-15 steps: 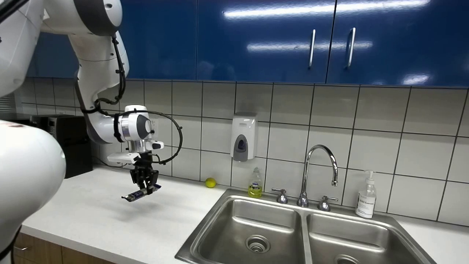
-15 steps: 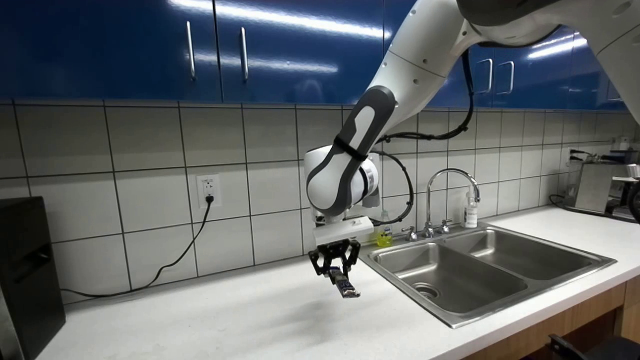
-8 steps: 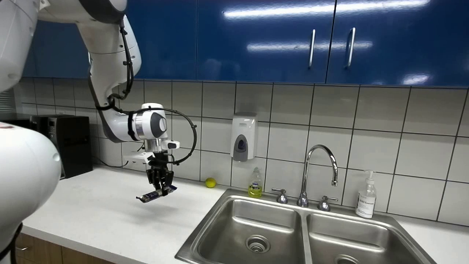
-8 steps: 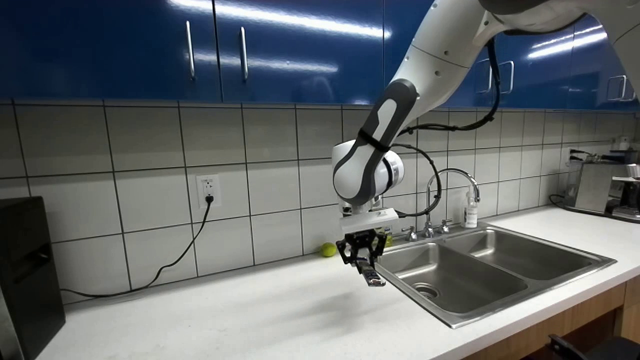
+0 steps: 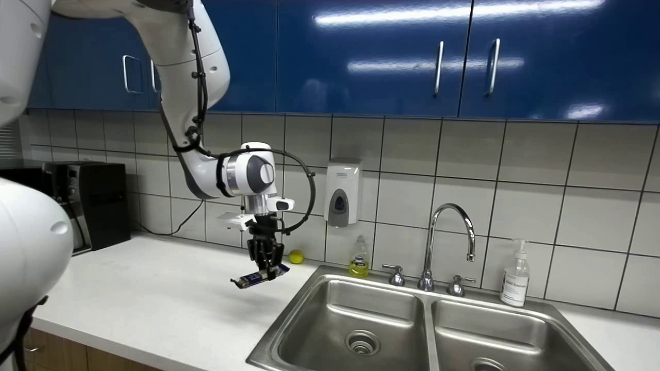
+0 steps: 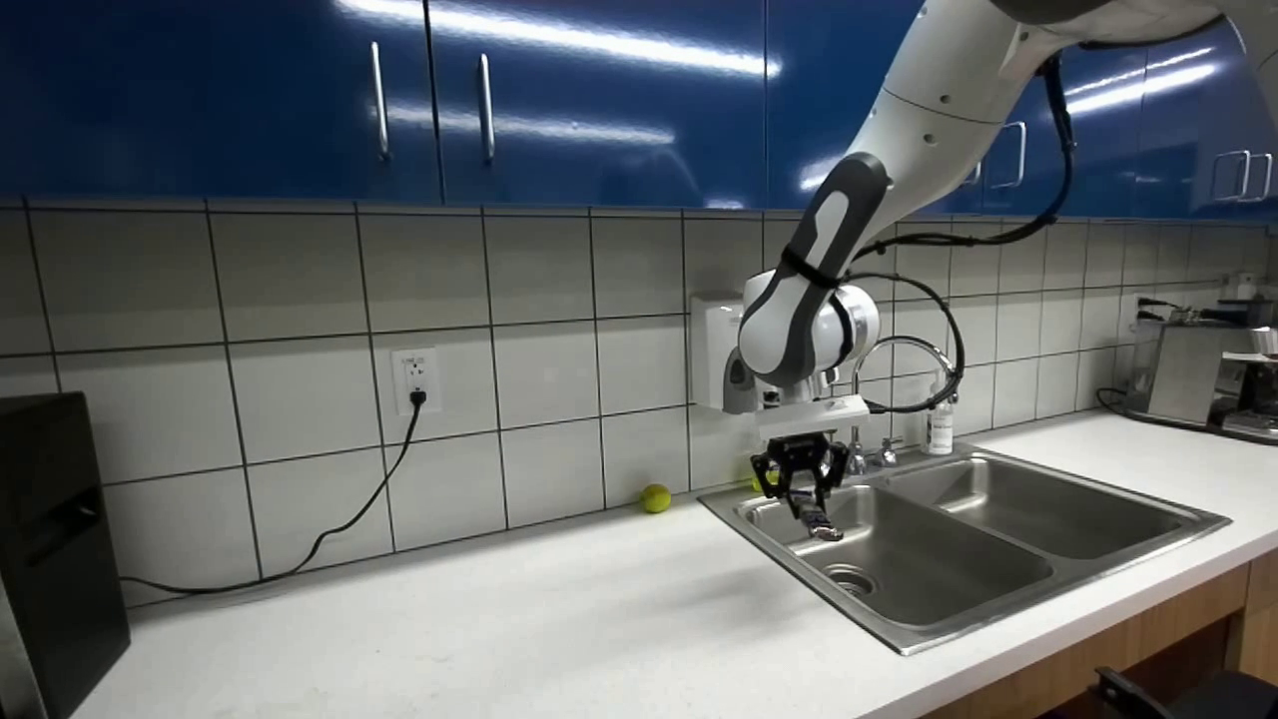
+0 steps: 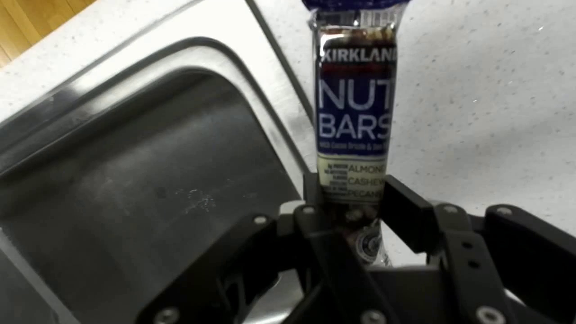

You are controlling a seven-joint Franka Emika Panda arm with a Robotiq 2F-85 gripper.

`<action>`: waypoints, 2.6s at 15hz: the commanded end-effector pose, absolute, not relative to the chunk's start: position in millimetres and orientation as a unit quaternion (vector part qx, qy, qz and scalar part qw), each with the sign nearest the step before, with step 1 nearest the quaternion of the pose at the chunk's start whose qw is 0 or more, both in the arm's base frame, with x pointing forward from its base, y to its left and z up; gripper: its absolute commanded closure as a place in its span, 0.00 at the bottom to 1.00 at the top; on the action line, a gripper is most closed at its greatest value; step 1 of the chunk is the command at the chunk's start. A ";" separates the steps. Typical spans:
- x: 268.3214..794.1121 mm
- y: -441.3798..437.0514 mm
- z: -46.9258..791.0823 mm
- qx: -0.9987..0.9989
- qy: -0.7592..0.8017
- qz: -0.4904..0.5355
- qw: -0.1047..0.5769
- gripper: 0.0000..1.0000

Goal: Move the chocolate bar to the left sink

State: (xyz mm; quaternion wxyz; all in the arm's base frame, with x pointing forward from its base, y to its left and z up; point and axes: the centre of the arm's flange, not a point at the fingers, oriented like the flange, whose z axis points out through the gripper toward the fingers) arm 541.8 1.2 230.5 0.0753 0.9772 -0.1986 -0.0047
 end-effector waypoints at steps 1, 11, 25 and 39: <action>540.0 -56.0 243.2 0.974 -0.215 -0.005 0.072 0.88; 569.5 -158.1 218.8 0.963 -0.262 -0.010 0.069 0.88; 613.5 -190.1 128.8 0.958 -0.270 -0.043 0.082 0.88; 628.8 -234.9 60.2 0.954 -0.283 -0.053 0.089 0.88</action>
